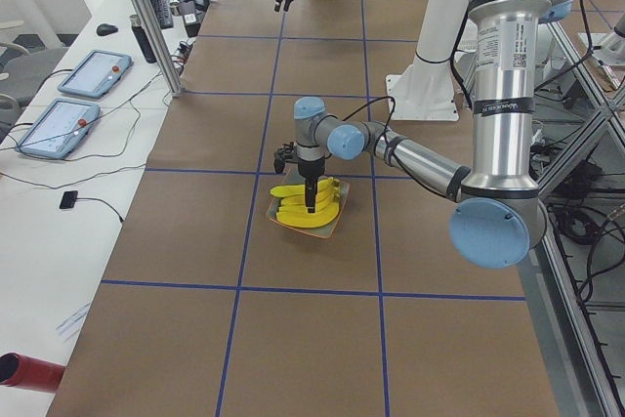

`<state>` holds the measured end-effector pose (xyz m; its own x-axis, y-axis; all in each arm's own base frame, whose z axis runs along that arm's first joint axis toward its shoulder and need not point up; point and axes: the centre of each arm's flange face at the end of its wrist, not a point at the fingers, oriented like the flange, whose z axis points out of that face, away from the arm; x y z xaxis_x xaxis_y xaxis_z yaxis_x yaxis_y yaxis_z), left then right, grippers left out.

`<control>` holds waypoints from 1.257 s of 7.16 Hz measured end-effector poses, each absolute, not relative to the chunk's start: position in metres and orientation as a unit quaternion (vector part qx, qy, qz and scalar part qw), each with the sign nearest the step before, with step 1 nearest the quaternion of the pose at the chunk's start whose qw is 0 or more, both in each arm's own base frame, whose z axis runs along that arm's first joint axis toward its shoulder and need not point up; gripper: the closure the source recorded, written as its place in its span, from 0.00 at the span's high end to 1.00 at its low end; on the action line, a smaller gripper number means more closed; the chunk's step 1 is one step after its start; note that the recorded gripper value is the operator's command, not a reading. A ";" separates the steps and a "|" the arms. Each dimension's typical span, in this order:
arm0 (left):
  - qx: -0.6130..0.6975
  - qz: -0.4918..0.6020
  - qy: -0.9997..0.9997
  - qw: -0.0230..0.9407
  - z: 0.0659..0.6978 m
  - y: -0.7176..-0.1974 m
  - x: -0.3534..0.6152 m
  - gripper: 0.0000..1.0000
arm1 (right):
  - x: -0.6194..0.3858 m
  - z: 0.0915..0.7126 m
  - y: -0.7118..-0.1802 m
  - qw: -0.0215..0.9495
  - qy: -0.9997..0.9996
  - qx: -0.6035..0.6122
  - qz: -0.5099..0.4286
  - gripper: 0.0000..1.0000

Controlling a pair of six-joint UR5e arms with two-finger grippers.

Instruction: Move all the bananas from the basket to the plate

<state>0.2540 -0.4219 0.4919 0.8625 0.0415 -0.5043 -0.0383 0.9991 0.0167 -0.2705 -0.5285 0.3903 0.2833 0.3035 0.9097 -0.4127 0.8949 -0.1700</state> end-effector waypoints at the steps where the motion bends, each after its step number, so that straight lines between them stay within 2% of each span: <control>1: 0.015 0.021 0.273 0.962 0.476 -0.431 0.255 0.99 | -0.266 0.392 -0.531 0.800 -0.553 0.051 0.228 1.00; 3: 0.033 0.020 0.311 0.950 0.447 -0.461 0.232 0.99 | -0.239 0.402 -0.547 0.805 -0.539 0.064 0.240 1.00; 5: 0.054 0.026 0.334 0.941 0.440 -0.487 0.179 0.99 | -0.196 0.417 -0.567 0.837 -0.497 0.087 0.213 1.00; 7: 0.066 0.020 0.356 0.932 0.454 -0.510 0.113 0.99 | -0.142 0.440 -0.582 0.877 -0.439 0.107 0.164 1.00; 9: 0.068 0.041 0.375 0.924 0.477 -0.521 0.075 0.99 | -0.079 0.485 -0.570 0.901 -0.405 0.105 0.110 1.00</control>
<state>0.0754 -0.5209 0.4773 0.7159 0.1272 -0.6865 -0.0258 0.9874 0.1560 -0.0791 -0.5703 0.4855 0.6470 0.1139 0.7540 -0.2835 0.9538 0.0991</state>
